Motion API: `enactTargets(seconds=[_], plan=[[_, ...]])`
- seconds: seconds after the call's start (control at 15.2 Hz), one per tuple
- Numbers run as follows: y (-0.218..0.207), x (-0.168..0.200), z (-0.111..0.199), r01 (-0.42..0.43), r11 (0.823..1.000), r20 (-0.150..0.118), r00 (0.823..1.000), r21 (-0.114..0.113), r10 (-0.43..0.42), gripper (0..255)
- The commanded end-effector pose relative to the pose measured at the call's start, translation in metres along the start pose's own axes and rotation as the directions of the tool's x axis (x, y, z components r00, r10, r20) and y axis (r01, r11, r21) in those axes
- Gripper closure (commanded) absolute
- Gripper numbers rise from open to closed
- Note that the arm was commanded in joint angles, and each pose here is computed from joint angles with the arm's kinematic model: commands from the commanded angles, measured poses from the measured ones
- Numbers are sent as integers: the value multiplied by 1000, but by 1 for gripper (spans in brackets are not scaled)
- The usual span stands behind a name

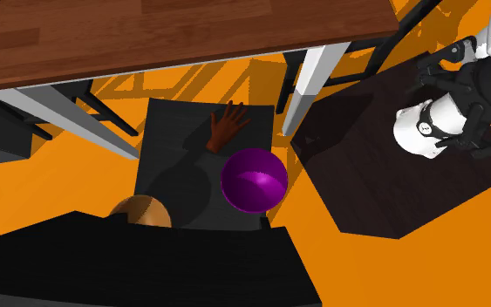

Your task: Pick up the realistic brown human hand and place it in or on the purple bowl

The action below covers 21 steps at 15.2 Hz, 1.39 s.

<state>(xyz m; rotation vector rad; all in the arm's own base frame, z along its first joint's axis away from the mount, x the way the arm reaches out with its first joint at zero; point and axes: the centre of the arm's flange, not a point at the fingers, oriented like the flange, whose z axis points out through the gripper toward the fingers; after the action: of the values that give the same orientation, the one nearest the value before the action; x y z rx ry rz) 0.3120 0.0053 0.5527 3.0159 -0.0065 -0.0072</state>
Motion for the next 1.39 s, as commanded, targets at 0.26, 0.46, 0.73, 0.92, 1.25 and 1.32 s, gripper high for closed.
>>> enactTargets(seconds=[0.26,0.46,0.73,0.92,1.25,1.32], plan=[[30,20,38,60,998,-16,998,8,-59,0],[52,36,66,104,994,-28,994,13,-104,0],[80,60,104,163,986,-44,986,19,-162,0],[99,80,133,208,978,-56,977,23,-206,0],[130,115,180,280,960,-77,958,28,-277,0],[135,122,189,295,955,-82,953,29,-291,0]])
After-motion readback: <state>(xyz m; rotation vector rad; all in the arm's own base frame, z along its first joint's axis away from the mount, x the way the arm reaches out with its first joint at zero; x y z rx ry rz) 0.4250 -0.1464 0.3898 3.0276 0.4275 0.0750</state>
